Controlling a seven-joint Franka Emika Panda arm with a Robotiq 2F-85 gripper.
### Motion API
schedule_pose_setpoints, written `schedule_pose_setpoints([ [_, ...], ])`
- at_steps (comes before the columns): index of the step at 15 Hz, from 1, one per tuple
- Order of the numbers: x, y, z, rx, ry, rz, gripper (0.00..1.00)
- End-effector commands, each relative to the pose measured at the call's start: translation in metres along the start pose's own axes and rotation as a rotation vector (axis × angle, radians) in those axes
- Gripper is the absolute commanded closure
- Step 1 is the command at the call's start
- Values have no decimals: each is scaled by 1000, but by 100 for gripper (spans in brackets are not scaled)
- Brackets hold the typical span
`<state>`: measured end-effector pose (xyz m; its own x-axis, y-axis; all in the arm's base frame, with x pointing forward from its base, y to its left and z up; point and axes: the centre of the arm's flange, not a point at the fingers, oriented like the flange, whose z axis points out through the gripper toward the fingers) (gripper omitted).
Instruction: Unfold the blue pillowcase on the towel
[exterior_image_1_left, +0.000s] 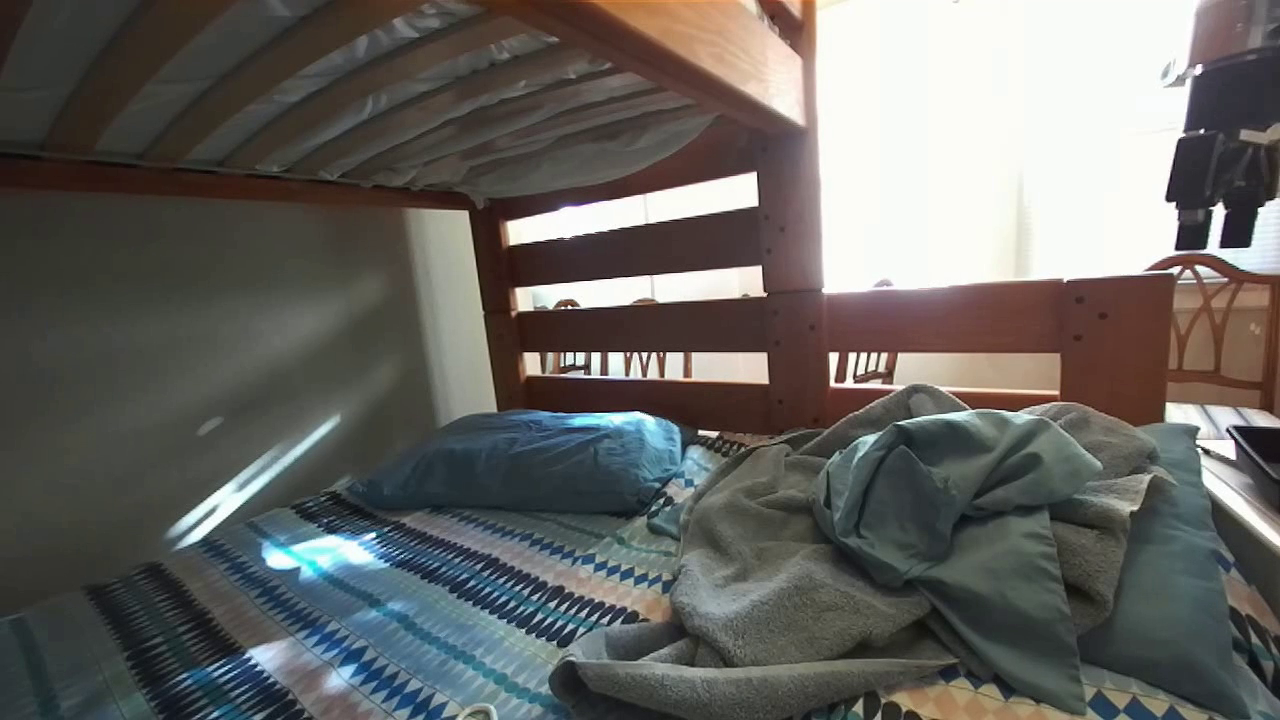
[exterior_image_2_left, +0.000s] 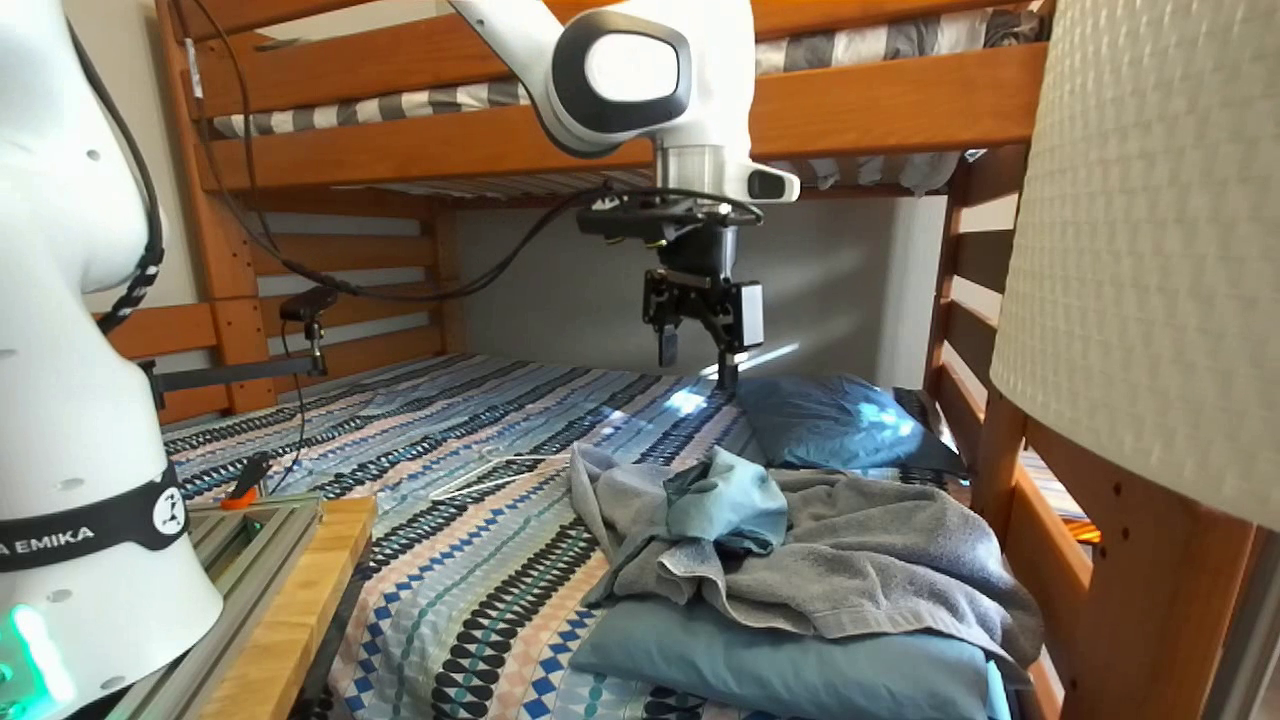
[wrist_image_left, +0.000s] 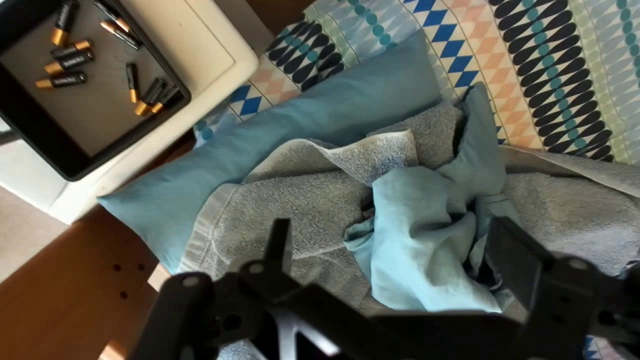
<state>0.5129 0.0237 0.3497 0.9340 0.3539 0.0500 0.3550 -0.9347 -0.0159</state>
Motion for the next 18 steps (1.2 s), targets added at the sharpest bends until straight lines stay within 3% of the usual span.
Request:
schedule_pose_setpoints([
  [1, 45, -21, 31, 8, 39, -55, 0],
  [5, 71, -66, 63, 5, 19, -156, 0],
  [11, 65, -143, 98, 0, -60, -363, 0],
  [12, 63, -151, 94, 34, -76, -389, 0],
  [13, 61, -142, 96, 23, -56, -339, 0],
  [18, 61, -142, 97, 25, -57, -337, 0],
])
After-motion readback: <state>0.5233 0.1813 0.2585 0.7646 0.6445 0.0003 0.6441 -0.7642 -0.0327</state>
